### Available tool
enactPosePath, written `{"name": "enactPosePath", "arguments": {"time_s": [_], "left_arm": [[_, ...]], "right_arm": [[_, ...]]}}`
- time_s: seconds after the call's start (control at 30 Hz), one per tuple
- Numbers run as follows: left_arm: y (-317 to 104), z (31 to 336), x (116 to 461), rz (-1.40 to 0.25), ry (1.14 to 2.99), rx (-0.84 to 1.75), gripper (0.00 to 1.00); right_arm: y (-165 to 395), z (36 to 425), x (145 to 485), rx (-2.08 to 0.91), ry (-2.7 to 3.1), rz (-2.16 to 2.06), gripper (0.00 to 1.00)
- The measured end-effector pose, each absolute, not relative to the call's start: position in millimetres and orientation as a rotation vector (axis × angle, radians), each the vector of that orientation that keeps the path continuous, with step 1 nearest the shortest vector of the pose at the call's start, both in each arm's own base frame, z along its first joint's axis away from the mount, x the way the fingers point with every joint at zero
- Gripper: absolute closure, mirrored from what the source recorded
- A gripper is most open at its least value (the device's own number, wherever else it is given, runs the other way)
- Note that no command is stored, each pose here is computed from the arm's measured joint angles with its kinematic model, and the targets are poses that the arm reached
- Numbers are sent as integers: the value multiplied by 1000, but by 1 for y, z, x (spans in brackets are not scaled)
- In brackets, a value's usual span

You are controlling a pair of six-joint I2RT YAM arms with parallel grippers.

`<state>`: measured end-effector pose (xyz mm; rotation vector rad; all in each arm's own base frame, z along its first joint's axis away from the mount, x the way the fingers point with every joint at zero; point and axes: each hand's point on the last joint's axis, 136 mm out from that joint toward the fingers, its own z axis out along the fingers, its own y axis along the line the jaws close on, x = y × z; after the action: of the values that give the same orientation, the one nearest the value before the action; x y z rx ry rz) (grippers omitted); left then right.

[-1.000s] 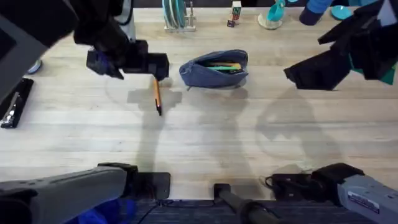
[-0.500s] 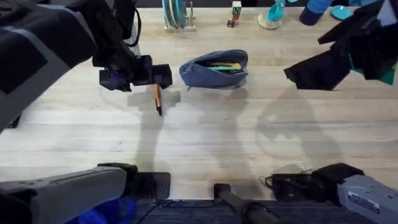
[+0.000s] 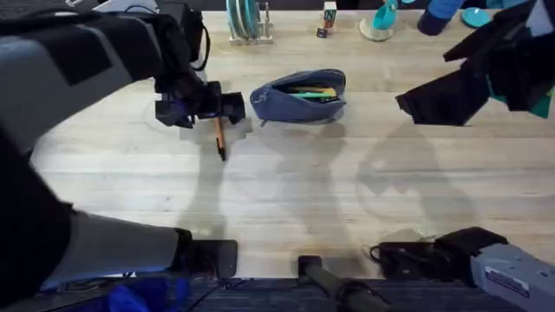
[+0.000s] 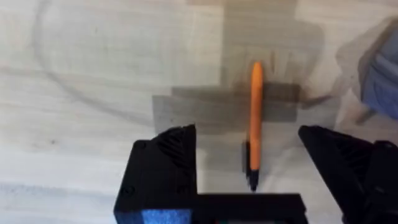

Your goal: Unzip the bag, pick up the pens from the table one at a time and place them inside, then zip the bag closed.

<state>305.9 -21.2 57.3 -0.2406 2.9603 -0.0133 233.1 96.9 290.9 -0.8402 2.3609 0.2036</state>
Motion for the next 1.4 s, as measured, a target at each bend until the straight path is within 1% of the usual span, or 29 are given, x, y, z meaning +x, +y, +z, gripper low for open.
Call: {"name": "enactPosePath", "arguments": {"time_s": [0.1,0.3,0.53,0.6,0.67,0.7,0.73,0.83,0.87,0.9,0.97,1.4], "left_arm": [[-22,50,311,-14,2959,-241,6],[-22,35,308,-11,3011,-243,6],[-23,34,309,-15,3013,-254,2],[-23,34,310,-18,3013,-255,26],[-24,34,310,-25,3015,-260,108],[-25,34,310,-29,3015,-266,189],[-25,34,310,-34,3015,-272,295],[-28,34,311,-55,3016,-275,760],[-30,34,312,-73,3014,-275,885],[-32,35,312,-82,3013,-271,934],[-32,35,313,-83,3012,-273,952],[-32,35,314,-84,3007,-275,958]], "right_arm": [[97,291,233,-840,2361,204,4],[97,291,233,-840,2361,204,4],[97,291,233,-840,2361,204,4],[97,291,233,-840,2361,204,4],[97,291,233,-840,2361,204,4],[97,291,233,-840,2361,204,5],[97,291,233,-840,2361,204,4],[97,291,233,-840,2361,204,4],[97,291,233,-840,2361,204,4],[97,291,233,-840,2361,204,4],[97,291,233,-840,2361,204,4],[97,291,233,-840,2361,204,5]]}}
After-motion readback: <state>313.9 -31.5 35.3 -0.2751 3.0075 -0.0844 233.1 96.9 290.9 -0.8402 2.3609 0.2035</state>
